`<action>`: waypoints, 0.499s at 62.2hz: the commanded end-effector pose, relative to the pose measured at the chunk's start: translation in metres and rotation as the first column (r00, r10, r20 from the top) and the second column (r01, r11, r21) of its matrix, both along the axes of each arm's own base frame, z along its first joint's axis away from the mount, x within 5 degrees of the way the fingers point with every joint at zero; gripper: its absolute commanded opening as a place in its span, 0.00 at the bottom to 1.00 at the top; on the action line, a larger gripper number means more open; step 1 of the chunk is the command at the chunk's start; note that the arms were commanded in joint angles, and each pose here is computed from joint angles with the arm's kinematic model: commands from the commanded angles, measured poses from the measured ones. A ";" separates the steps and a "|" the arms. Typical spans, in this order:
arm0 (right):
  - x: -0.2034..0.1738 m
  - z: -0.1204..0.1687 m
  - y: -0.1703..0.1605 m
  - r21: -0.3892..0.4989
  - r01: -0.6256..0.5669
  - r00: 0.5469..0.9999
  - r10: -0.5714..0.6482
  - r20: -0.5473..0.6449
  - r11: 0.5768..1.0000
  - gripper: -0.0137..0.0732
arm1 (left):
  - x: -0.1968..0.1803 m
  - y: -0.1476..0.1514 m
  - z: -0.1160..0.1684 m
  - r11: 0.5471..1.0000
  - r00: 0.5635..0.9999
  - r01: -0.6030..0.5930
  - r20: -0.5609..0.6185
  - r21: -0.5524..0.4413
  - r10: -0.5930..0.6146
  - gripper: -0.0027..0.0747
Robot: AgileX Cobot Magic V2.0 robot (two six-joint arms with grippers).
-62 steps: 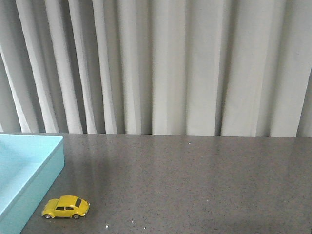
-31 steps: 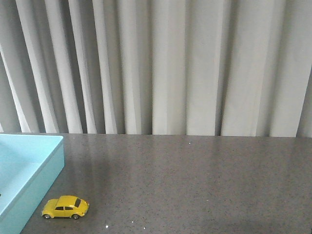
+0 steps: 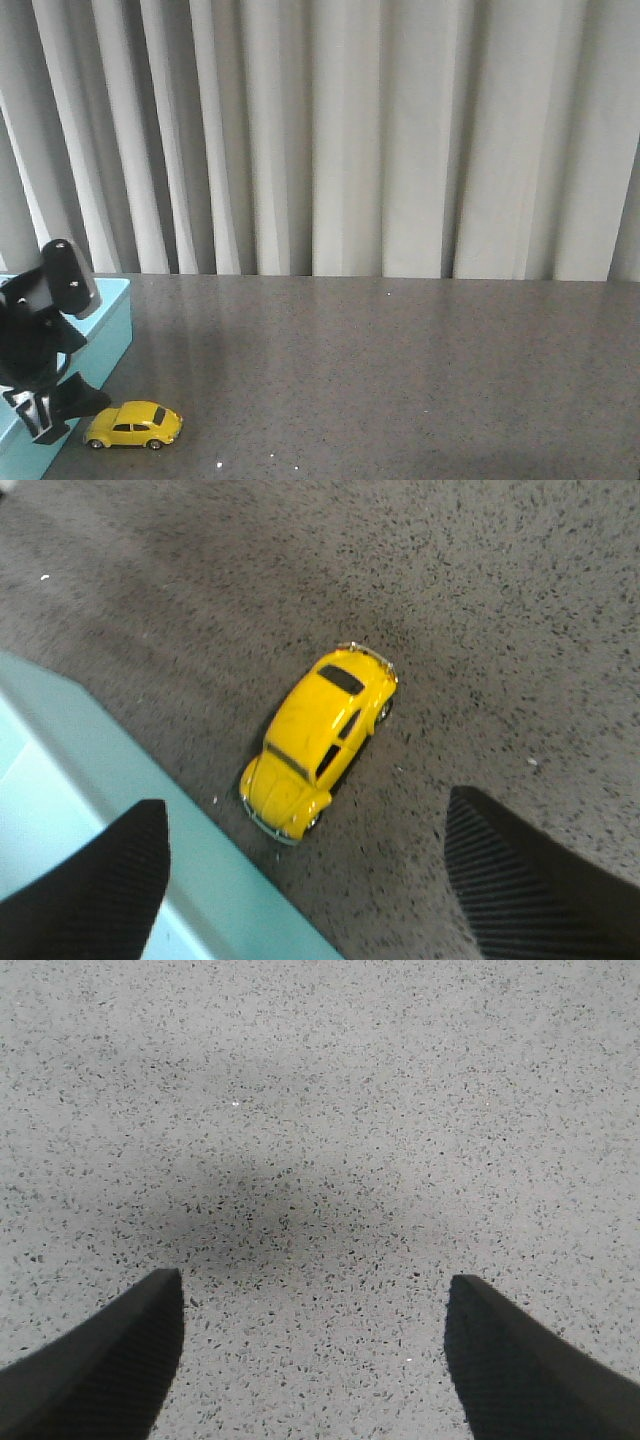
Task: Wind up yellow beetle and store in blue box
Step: 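Lower the left gripper onto the yellow beetle beside the box and grasp it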
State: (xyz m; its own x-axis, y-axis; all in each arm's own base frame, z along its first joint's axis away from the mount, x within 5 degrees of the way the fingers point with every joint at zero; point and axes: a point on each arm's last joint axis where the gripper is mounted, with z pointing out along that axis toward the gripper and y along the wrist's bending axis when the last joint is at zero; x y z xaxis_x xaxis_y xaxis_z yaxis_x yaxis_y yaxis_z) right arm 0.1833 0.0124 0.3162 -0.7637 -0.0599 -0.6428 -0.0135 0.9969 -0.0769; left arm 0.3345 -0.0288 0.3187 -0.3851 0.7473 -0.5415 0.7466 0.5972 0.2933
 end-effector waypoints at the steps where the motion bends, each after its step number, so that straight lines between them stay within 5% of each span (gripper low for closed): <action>1: 0.002 0.014 0.000 -0.006 -0.009 0.996 0.009 0.087 1.000 0.76 | 0.014 -0.012 0.015 0.999 0.997 0.053 0.051 -0.011 -0.052 0.75; 31: 0.002 0.014 0.000 -0.006 -0.009 0.996 0.009 0.087 1.000 0.76 | 0.082 -0.034 -0.038 0.968 0.976 0.204 -0.110 0.144 -0.189 0.75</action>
